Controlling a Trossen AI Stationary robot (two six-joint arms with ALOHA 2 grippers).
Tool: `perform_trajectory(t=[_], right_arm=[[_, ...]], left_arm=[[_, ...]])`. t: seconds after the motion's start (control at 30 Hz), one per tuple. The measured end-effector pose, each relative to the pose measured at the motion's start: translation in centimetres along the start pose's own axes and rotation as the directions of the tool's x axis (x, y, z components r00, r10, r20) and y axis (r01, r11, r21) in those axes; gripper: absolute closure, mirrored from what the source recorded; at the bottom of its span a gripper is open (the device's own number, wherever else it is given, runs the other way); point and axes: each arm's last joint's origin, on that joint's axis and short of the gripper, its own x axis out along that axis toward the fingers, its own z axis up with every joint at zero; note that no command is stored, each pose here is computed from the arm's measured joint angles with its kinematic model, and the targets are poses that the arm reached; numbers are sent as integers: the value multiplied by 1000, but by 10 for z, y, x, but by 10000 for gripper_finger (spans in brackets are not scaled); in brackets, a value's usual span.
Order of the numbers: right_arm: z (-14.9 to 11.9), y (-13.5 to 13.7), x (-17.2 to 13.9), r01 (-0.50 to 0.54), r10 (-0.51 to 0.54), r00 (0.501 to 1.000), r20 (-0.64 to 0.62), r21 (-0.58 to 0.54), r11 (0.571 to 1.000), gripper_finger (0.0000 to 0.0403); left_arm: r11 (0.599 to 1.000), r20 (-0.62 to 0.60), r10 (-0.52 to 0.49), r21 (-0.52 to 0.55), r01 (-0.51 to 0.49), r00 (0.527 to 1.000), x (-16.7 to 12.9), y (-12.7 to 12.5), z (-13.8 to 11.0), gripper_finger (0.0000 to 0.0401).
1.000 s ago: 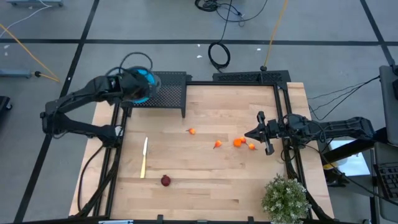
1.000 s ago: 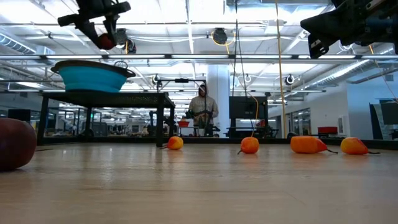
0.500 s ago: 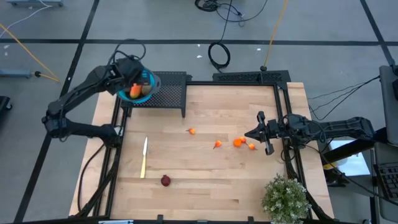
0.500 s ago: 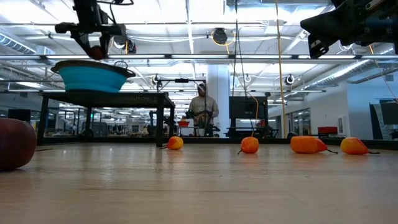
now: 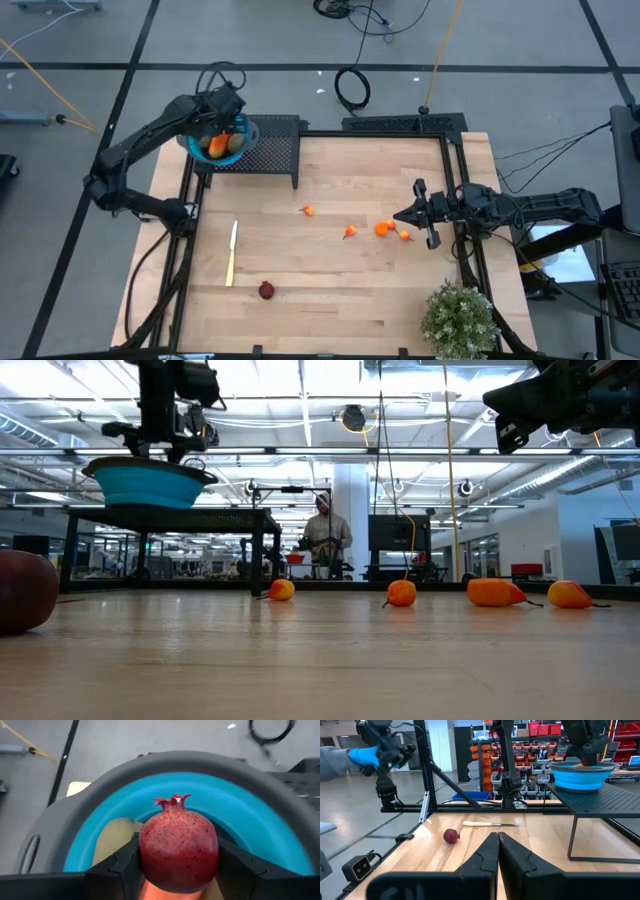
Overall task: Pick & Place Fruit
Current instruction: Put the pomegranate into the blue strainer bowl on the shelf
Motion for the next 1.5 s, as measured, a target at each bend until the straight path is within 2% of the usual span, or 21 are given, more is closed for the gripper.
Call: perform_trajectory(t=[0.2, 0.4, 0.77, 1.17, 1.5], right_arm=[[0, 0, 0, 0, 0, 1000, 0, 0, 1000, 399], [0, 0, 0, 0, 0, 1000, 0, 0, 1000, 399], [0, 0, 0, -1, 1, 1000, 0, 0, 1000, 399], [0, 0, 0, -1, 1, 1000, 0, 0, 1000, 399], [0, 0, 0, 0, 0, 1000, 0, 0, 1000, 399]], left_arm=[[999, -59, 47, 20, -46, 997, 21, -6, 5, 189], [998, -77, 60, 16, -59, 995, 28, -6, 7, 188], [998, -76, 61, 28, -59, 995, 27, -5, 7, 187], [1000, -25, 14, -10, -15, 1000, 6, 9, 8, 185], [1000, -24, 12, 20, -12, 1000, 6, 10, 8, 129]])
